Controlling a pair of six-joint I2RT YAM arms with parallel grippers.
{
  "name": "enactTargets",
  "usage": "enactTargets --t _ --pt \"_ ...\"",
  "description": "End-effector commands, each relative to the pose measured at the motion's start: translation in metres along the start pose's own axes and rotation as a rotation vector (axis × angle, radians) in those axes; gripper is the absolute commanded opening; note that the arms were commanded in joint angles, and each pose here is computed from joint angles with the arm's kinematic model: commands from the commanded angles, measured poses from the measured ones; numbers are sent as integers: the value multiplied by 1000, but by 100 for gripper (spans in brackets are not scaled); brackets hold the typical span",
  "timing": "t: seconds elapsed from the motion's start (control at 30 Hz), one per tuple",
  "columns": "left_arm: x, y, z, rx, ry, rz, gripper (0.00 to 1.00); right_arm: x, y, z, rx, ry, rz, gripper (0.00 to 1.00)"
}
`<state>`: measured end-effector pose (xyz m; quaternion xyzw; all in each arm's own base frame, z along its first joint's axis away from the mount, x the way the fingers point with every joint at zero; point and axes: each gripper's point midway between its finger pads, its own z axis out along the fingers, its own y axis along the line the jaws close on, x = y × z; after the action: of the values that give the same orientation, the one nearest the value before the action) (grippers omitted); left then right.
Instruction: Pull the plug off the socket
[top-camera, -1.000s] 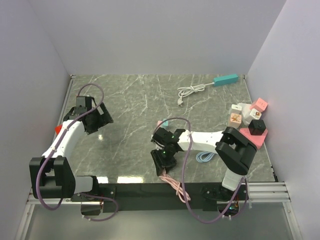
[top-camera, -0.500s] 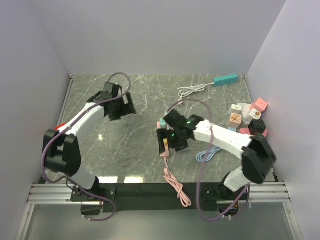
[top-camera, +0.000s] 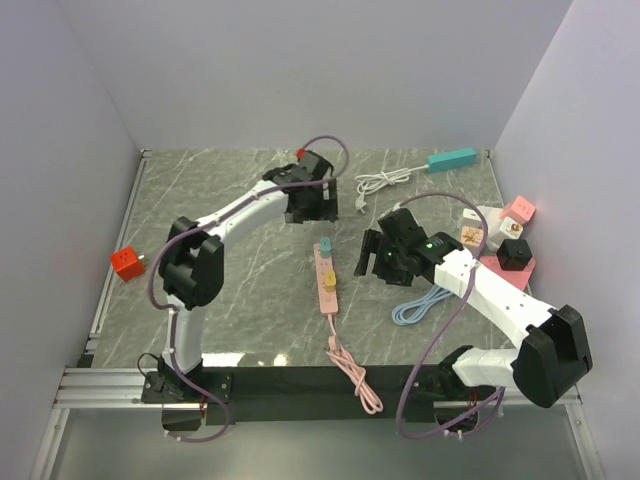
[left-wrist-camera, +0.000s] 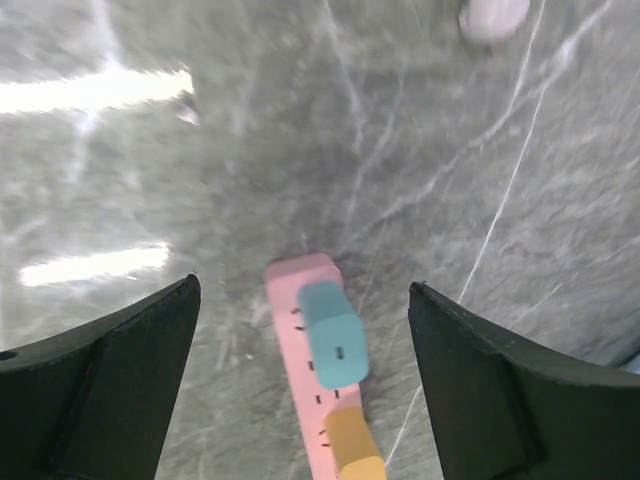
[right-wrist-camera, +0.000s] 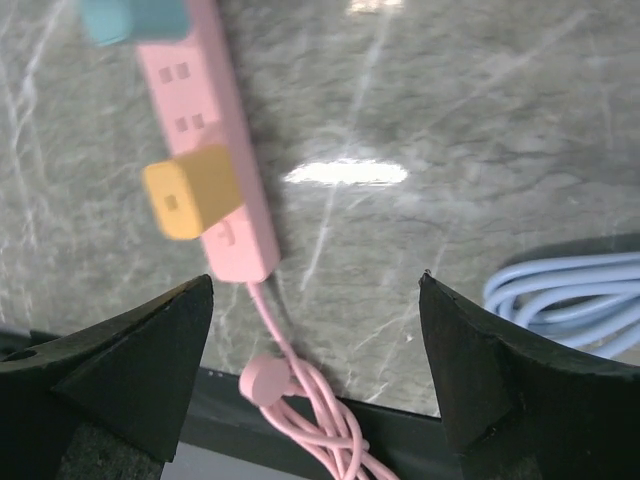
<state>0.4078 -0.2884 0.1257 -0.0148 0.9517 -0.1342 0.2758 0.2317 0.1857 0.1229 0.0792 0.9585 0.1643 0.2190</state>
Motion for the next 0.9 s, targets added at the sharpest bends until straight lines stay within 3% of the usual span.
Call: enactTargets --t 0.0,0.3,0.43,0.7,0.8,0.87 --pt "15 -8 1 -74 26 29 90 -11 -13 5 11 -52 99 89" --pt "60 -24 15 -70 103 70 74 -11 -20 18 -70 -44 143 87" --pt "70 -24 20 -61 124 75 64 -7 -4 23 -192 -5 129 86" --pt "89 -22 29 -23 161 69 58 -12 27 36 -410 14 110 85" --pt "93 -27 34 18 167 67 43 -16 40 42 -480 30 86 85" --pt "93 -32 32 46 169 69 23 -17 47 49 -510 48 70 85"
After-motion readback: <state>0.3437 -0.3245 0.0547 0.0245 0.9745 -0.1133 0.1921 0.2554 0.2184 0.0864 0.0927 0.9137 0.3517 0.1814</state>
